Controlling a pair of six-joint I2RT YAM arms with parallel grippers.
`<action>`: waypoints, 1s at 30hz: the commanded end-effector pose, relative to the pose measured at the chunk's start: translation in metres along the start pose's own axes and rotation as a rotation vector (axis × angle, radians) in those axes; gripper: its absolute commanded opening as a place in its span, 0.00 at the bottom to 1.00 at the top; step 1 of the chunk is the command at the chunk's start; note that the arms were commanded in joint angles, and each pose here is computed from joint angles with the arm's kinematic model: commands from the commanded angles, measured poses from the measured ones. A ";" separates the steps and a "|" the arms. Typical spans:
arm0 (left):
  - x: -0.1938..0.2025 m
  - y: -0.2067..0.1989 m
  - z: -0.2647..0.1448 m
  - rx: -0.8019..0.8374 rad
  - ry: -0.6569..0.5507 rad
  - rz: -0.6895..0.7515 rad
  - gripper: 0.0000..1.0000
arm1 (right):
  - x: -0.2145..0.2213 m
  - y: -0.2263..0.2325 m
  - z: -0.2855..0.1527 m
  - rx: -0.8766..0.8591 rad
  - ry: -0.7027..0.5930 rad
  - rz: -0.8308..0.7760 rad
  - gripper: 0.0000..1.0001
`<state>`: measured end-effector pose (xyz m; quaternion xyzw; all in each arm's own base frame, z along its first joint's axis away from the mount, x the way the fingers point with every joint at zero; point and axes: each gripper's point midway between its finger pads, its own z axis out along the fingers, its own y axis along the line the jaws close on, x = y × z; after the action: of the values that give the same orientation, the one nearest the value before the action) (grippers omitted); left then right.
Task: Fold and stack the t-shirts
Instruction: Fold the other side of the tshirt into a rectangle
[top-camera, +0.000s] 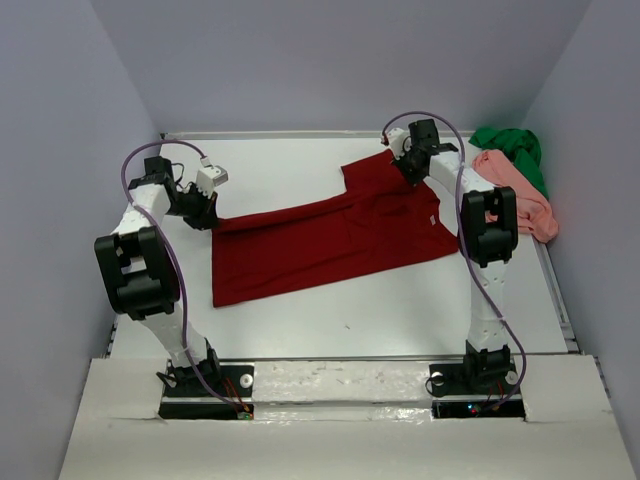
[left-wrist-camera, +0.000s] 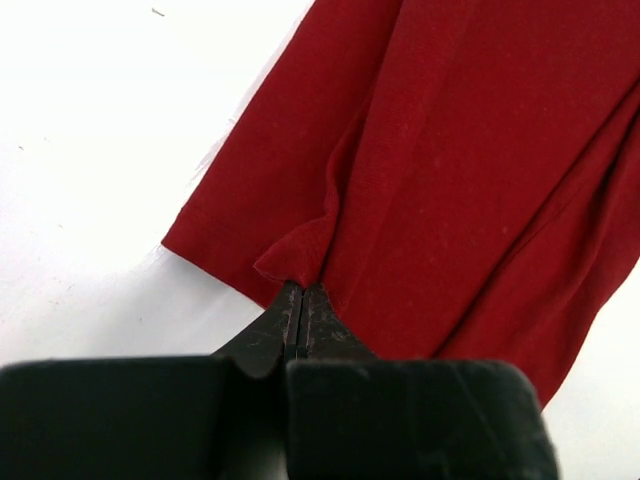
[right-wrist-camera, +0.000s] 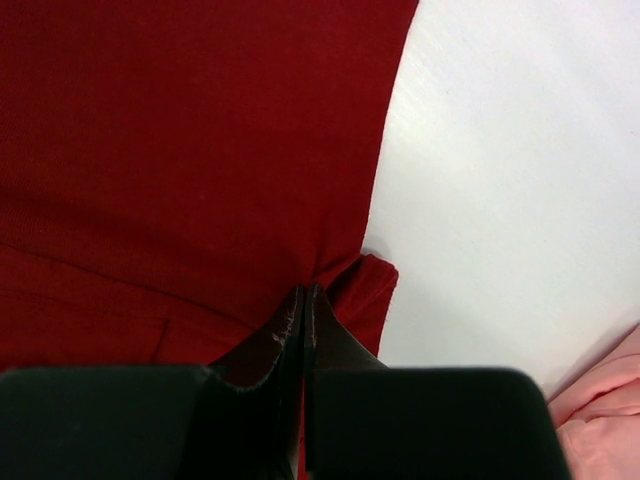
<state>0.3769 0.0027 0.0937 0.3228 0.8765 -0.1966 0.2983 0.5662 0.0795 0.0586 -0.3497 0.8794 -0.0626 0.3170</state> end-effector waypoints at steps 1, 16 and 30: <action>-0.017 -0.003 -0.019 -0.032 -0.044 0.046 0.00 | -0.036 -0.023 -0.043 0.084 -0.097 -0.012 0.00; -0.031 -0.005 -0.034 -0.054 -0.063 0.073 0.00 | -0.037 -0.027 -0.064 0.098 -0.100 -0.029 0.00; -0.011 -0.008 -0.027 -0.051 -0.014 0.066 0.00 | -0.017 -0.013 -0.055 0.056 -0.045 -0.031 0.00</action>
<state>0.3757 0.0042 0.1104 0.3328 0.8714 -0.1815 0.3114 0.5505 0.0740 0.0895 -0.3553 0.8736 -0.0729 0.3246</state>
